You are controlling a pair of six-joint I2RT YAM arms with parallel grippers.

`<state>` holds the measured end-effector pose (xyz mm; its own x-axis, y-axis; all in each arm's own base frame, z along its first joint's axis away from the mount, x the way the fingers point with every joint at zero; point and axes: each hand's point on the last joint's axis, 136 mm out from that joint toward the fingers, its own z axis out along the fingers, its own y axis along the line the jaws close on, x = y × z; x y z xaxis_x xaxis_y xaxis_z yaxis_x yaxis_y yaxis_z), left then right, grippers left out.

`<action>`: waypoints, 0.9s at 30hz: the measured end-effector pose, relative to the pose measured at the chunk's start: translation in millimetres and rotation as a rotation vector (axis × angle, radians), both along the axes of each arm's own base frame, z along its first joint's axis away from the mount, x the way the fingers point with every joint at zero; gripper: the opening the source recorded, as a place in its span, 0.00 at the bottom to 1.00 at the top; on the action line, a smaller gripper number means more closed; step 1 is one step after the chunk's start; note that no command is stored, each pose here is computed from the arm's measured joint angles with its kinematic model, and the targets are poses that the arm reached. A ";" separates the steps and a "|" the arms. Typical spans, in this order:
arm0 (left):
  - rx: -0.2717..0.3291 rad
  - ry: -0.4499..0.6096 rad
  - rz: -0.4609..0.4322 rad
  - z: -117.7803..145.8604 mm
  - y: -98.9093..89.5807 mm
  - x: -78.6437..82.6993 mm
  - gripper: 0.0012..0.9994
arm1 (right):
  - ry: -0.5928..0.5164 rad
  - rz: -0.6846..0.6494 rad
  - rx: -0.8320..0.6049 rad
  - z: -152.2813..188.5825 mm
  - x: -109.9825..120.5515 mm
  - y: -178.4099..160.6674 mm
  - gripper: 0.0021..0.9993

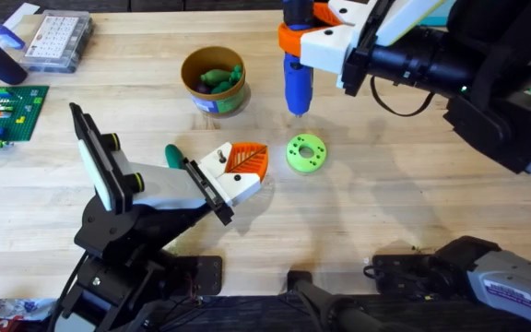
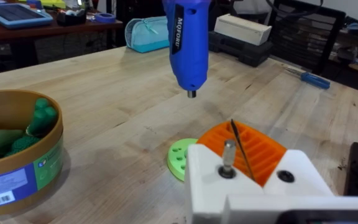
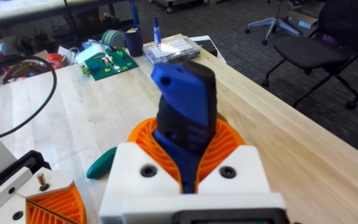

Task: Pick up the gripper from the table and insert it into the empty holder that is missing its gripper. Then pick up a screw, insert it into the mounting hole, and use the screwdriver to tighten it. Finally, clean up the table by picking up the vegetable and placing it into the bucket.

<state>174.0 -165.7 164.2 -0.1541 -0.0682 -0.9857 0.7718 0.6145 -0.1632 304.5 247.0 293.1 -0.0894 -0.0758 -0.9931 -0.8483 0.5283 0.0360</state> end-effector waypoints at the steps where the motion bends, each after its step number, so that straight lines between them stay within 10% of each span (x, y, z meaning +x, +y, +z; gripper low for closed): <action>1: -0.001 -0.001 0.000 0.2 0.0 0.0 0.02 | 0.005 0.000 -0.003 -1.4 -0.3 0.0 0.07; 13: -0.001 -0.001 0.000 0.3 0.0 0.0 0.02 | 0.132 -0.295 -0.148 -50.7 32.5 -38.9 0.08; 20: -0.001 -0.001 0.000 0.3 0.0 0.0 0.02 | 0.154 -0.599 -0.577 -118.7 55.0 -118.3 0.08; 27: -0.001 -0.001 0.000 0.3 0.0 0.0 0.02 | 0.116 -0.485 -1.028 -181.5 54.3 -149.8 0.08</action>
